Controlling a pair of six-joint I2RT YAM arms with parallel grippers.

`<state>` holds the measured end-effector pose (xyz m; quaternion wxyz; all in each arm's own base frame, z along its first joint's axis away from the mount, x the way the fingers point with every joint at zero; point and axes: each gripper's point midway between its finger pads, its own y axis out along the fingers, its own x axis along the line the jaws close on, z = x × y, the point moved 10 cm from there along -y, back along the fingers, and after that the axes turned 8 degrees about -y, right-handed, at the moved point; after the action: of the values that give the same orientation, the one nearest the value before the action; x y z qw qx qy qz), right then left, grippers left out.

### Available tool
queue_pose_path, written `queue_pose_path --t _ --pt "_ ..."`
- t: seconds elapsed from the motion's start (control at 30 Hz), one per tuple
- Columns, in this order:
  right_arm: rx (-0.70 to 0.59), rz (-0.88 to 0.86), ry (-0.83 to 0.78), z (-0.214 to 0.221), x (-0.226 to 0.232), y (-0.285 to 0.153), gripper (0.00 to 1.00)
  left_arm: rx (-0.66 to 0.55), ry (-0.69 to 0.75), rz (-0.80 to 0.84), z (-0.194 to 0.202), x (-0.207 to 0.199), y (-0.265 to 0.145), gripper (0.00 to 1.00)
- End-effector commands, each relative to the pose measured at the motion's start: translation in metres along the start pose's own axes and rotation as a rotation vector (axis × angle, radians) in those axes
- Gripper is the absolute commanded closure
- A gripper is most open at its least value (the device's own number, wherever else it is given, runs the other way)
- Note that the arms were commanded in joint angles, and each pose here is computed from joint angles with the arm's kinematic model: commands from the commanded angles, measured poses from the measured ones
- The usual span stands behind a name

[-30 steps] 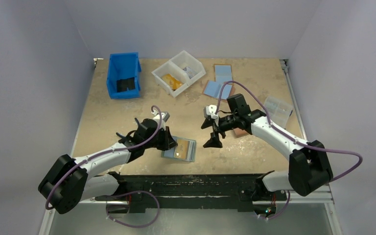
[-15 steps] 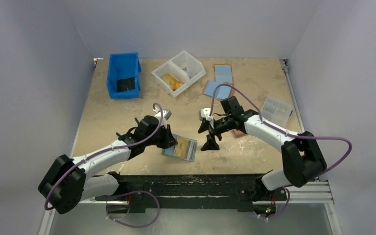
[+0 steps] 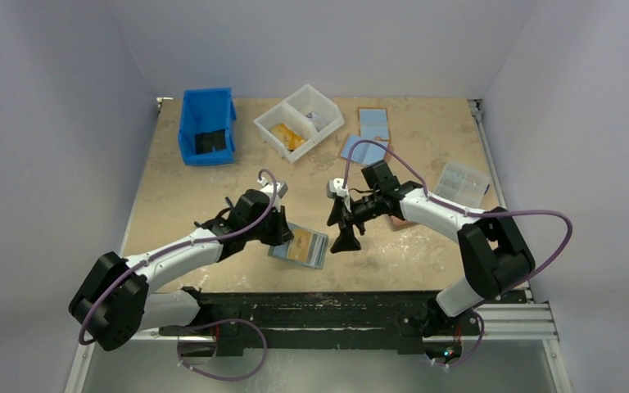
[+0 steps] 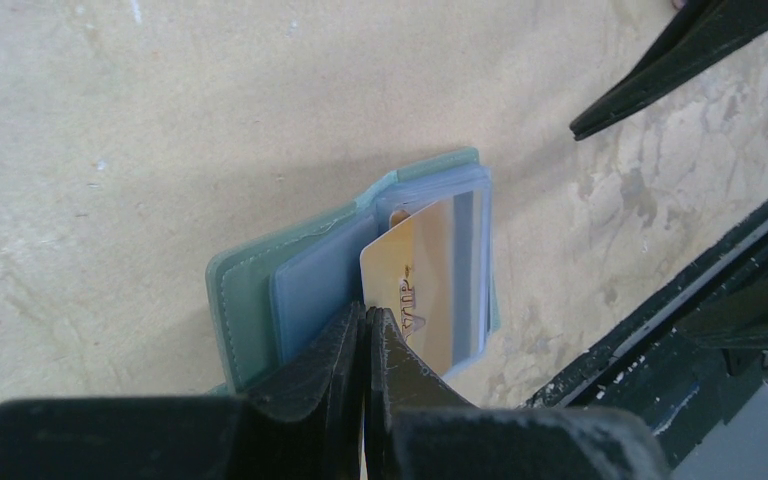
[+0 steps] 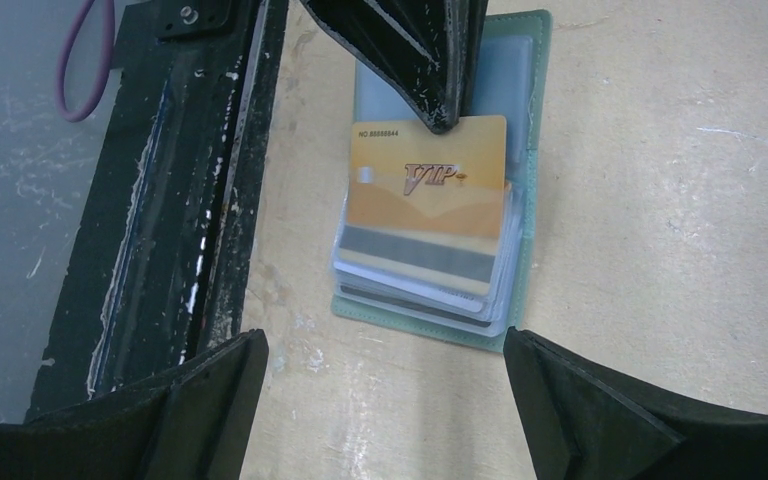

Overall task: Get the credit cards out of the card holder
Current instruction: Remove the credit card from the card holder.

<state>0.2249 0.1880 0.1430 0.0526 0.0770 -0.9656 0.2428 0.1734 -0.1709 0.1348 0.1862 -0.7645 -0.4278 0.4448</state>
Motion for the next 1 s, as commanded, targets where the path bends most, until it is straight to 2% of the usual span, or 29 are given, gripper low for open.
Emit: queue_pose_path --t 0.0,0.53,0.63,0.83,0.97 --pt "-0.047 -0.007 -0.024 -0.015 -0.006 0.001 0.01 -0.064 0.027 -0.064 -0.018 -0.004 -0.008 1.0" --pt "-0.059 -0.084 -0.032 -0.02 0.006 0.018 0.03 -0.065 -0.011 -0.031 -0.024 -0.011 -0.018 1.0" --pt "-0.031 -0.08 -0.024 -0.024 0.009 0.03 0.12 -0.065 -0.025 -0.016 -0.024 -0.011 -0.018 1.0" --pt "-0.003 -0.028 0.063 -0.029 0.002 0.045 0.42 -0.07 -0.033 -0.024 -0.025 -0.007 -0.023 1.0" --pt "-0.007 -0.011 0.076 -0.032 0.0 0.046 0.44 -0.073 -0.025 -0.029 -0.023 -0.004 -0.028 1.0"
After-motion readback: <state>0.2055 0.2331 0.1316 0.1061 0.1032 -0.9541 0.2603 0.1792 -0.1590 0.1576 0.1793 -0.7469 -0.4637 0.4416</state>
